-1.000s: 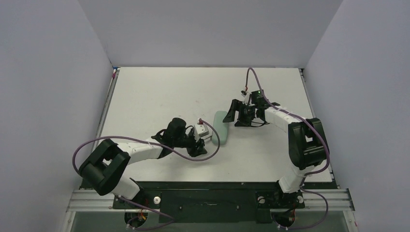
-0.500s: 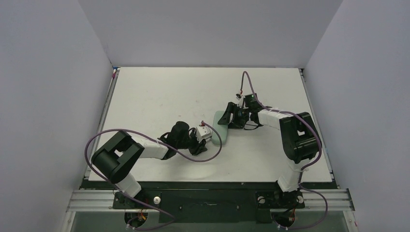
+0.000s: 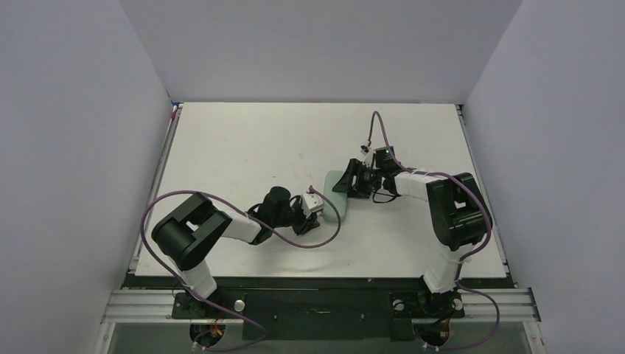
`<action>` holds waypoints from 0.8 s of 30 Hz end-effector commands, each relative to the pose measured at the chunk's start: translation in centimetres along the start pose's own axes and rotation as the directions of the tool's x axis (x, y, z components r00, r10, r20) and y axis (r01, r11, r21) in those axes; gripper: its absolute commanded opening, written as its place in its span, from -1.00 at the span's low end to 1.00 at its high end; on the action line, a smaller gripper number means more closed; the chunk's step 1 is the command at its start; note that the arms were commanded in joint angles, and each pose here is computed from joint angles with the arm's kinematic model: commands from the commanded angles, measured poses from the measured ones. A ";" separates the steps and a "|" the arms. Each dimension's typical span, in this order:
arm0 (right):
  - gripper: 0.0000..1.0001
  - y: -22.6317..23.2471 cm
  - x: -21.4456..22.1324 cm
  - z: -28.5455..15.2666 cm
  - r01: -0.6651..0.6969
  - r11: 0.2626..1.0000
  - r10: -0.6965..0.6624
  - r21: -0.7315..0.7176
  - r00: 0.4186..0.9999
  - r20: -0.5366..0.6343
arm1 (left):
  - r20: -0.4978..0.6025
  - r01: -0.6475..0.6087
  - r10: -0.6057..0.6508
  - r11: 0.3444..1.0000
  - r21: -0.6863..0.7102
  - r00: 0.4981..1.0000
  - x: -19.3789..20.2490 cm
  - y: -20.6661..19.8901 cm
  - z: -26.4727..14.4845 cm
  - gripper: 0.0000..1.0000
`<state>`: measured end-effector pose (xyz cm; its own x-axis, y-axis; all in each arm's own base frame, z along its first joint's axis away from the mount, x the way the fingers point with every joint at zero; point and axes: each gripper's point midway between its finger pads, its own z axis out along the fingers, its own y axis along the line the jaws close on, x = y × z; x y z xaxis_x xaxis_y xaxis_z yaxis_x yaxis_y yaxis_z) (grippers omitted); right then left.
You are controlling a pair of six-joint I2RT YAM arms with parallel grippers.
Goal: Open the umbrella
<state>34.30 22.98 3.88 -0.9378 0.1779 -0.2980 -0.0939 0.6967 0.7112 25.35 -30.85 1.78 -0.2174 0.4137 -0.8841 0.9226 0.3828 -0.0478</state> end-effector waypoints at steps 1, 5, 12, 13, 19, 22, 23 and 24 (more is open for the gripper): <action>-0.13 -2.6 3.3 -0.2 -0.006 0.996 0.011 0.086 0.998 -0.063 | 0.045 -0.046 0.046 0.999 -0.003 0.998 -1.3 0.4 1.0 -0.43; -0.21 -3.0 4.0 -0.3 -0.003 0.996 0.010 0.094 0.997 -0.082 | 0.049 -0.069 0.070 0.998 -0.012 0.996 -1.4 0.6 1.3 -0.44; -0.35 -3.3 4.0 -0.3 -0.019 0.995 0.025 0.095 0.997 -0.070 | 0.066 -0.111 0.109 0.993 0.033 0.992 -1.9 -0.2 2.2 -0.47; -0.38 -3.2 3.9 -0.2 -0.029 0.995 0.034 0.092 0.998 -0.061 | 0.068 -0.105 0.102 0.994 0.037 0.992 -2.0 -0.3 2.3 -0.49; -0.54 -3.0 3.5 -0.2 -0.063 0.995 0.066 0.080 0.997 -0.031 | 0.060 -0.090 0.087 0.995 0.045 0.994 -1.6 -0.9 2.6 -0.63; -0.66 -2.9 3.2 -0.3 -0.071 0.995 0.072 0.071 0.997 -0.007 | 0.049 -0.087 0.085 0.995 0.047 0.995 -1.3 -1.2 2.7 -0.78; -0.72 -3.1 3.4 -0.3 -0.081 0.994 0.081 0.073 0.997 -0.005 | 0.044 -0.087 0.084 0.995 0.054 0.995 -1.2 -1.4 2.7 -0.82; -0.74 -3.1 3.4 -0.3 -0.091 0.993 0.091 0.070 0.996 0.001 | 0.045 -0.097 0.095 0.993 0.060 0.994 -1.3 -1.6 2.7 -0.91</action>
<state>33.09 22.80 3.73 -0.9324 0.2033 -0.2989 -0.0927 0.6649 0.7412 25.71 -33.05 1.80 -0.1351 0.4072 -0.9033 0.9433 0.3318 0.0085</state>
